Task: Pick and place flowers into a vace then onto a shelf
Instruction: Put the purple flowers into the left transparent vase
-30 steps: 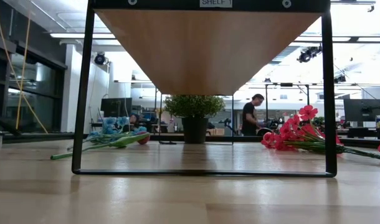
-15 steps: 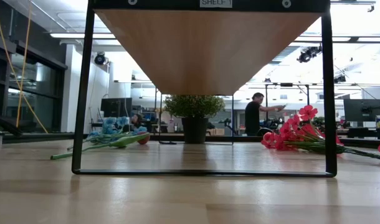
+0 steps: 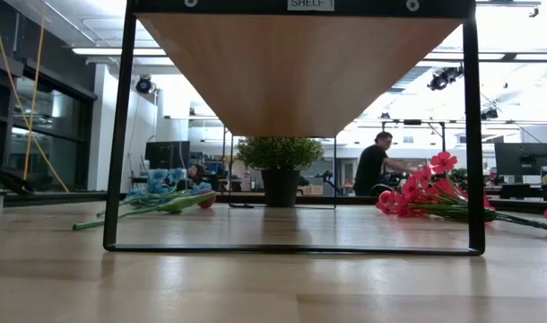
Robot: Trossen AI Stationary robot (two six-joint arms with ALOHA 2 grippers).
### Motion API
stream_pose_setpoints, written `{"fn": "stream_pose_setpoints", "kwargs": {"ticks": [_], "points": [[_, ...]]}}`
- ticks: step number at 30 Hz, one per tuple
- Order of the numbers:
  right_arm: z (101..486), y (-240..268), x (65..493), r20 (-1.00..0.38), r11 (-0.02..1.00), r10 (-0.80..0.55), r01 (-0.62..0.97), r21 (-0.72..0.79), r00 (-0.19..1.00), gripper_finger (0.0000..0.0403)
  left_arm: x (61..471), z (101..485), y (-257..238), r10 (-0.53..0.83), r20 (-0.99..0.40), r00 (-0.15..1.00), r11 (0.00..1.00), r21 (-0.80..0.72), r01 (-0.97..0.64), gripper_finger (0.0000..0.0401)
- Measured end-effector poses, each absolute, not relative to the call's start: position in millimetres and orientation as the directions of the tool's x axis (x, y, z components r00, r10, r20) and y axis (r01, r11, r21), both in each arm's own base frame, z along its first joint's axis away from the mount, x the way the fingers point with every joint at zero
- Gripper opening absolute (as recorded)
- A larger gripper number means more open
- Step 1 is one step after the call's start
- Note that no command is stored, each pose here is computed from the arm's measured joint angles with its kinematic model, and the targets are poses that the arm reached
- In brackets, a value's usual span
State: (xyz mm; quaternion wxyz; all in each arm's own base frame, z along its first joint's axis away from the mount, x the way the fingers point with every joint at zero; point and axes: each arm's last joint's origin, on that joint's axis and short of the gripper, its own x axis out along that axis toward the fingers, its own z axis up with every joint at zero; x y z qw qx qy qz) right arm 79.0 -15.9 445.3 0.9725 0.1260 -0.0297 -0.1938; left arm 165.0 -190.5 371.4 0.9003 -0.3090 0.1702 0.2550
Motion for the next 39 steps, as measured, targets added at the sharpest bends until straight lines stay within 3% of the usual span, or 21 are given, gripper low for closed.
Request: {"fn": "stream_pose_setpoints", "kwargs": {"ticks": [13, 26, 39], "points": [[447.5, -15.1, 79.4, 0.032, 0.889, -0.357, 0.329, 0.319, 0.934, 0.0262, 131.9, 371.8, -222.4, 0.289, -0.296, 0.91, 0.769, -0.495, -0.405, 0.0049], [450.2, -15.1, 79.3, 0.058, 0.889, -0.356, 0.319, 0.328, 0.933, 0.0262, 105.9, 384.2, -248.0, 0.232, -0.093, 0.968, 0.878, -0.41, -0.249, 0.0049], [449.0, -15.6, 84.6, 0.042, 0.889, -0.356, 0.324, 0.323, 0.934, 0.0262, 96.6, 395.9, -263.3, 0.213, -0.032, 0.976, 0.902, -0.379, -0.209, 0.0049]]}}
